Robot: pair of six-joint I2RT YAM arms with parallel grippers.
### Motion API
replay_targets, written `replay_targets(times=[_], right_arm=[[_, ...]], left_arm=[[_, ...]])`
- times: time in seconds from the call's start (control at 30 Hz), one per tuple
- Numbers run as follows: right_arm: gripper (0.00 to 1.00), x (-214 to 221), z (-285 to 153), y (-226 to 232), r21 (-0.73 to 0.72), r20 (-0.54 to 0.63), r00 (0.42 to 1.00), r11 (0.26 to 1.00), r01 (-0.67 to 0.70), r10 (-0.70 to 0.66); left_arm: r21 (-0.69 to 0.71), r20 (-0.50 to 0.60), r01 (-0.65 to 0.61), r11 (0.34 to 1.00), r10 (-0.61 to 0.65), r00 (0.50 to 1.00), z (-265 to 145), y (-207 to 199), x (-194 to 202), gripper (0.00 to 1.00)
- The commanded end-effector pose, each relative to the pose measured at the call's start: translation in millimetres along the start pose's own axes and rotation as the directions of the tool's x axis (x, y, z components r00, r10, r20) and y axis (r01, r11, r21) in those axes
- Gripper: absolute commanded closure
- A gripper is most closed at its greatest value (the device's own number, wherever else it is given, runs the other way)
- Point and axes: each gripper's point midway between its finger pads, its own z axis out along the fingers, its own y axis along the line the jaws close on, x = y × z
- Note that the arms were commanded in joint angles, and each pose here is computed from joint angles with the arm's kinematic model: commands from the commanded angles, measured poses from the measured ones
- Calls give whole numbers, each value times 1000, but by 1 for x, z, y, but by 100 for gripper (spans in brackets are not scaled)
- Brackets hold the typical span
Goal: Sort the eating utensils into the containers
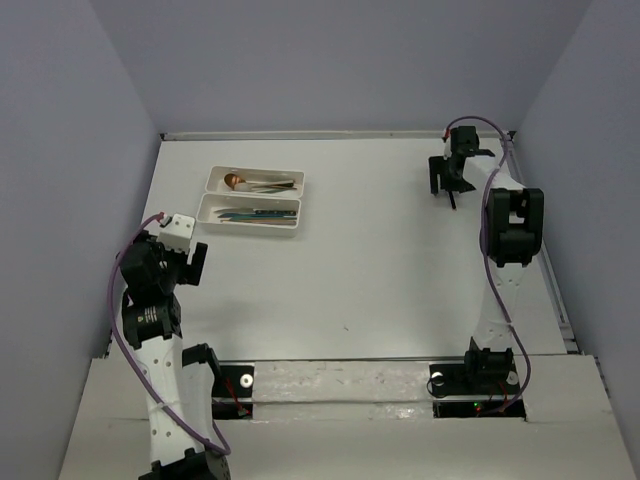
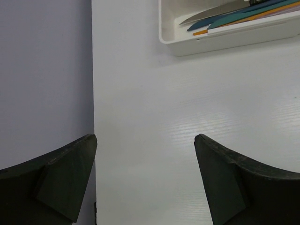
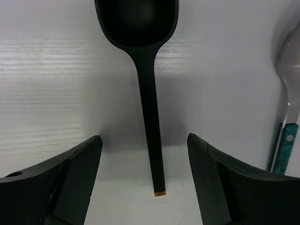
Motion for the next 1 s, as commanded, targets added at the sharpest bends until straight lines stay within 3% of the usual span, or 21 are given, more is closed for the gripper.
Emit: replay_targets(times=[0.0, 0.07, 0.1, 0.13, 0.17, 0.2, 0.27, 0.37, 0.5, 0.53, 0.6, 0.63, 0.73, 0.77, 0.83, 0.87, 0.97], right_arm=[[25, 13, 20, 3, -5, -35, 997, 998, 67, -67], [37, 19, 26, 4, -14, -51, 996, 997, 79, -79], [47, 21, 27, 4, -12, -56, 995, 997, 82, -83], [63, 22, 27, 2, -4, -57, 995, 996, 84, -84], [69, 21, 27, 1, 1, -53, 995, 996, 87, -87], [83, 18, 24, 1, 1, -46, 994, 995, 95, -95], [100, 7, 14, -2, 10, -7, 995, 995, 103, -103], [100, -18, -7, 1, 41, 71, 990, 992, 115, -118], [100, -87, -83, 51, 80, 319, 924, 977, 196, -212], [100, -118, -127, 94, 57, 461, 854, 969, 242, -241], [100, -140, -171, 145, 44, 593, 745, 936, 349, -306], [100, -155, -213, 195, 27, 709, 633, 909, 417, -311], [100, -171, -268, 273, 54, 851, 404, 821, 569, -336], [100, -161, -270, 314, 40, 866, 367, 780, 625, -339], [100, -175, -292, 346, 64, 898, 292, 756, 651, -328], [100, -160, -271, 382, 55, 890, 290, 716, 696, -351], [100, -150, -257, 425, 110, 883, 227, 651, 751, -411]], left_arm=[[-82, 53, 22, 996, -17, 998, -3, 15, -14, 1], [-82, 55, 23, 996, -18, 998, -3, 15, -15, 1], [-81, 52, 23, 996, -19, 998, -3, 15, -14, 1], [-83, 52, 23, 996, -19, 998, -3, 15, -14, 1], [-82, 53, 23, 996, -18, 998, -3, 15, -14, 1], [-83, 52, 23, 996, -19, 998, -3, 15, -14, 1], [-82, 53, 23, 996, -19, 998, -3, 15, -14, 1], [-81, 56, 23, 996, -18, 998, -3, 15, -15, 1], [-79, 59, 25, 997, -20, 998, -2, 15, -16, 1], [-84, 59, 25, 996, -20, 998, -2, 16, -16, 1], [-88, 60, 27, 996, -21, 998, -2, 17, -16, 1], [-89, 63, 26, 996, -21, 998, -3, 17, -16, 1], [-95, 68, 28, 995, -22, 997, -4, 17, -17, 1], [-99, 72, 28, 995, -21, 997, -5, 18, -18, 1], [-99, 72, 28, 995, -21, 997, -5, 18, -18, 1], [-99, 72, 28, 995, -21, 997, -5, 18, -18, 1], [-98, 72, 26, 995, -19, 997, -5, 17, -17, 1]])
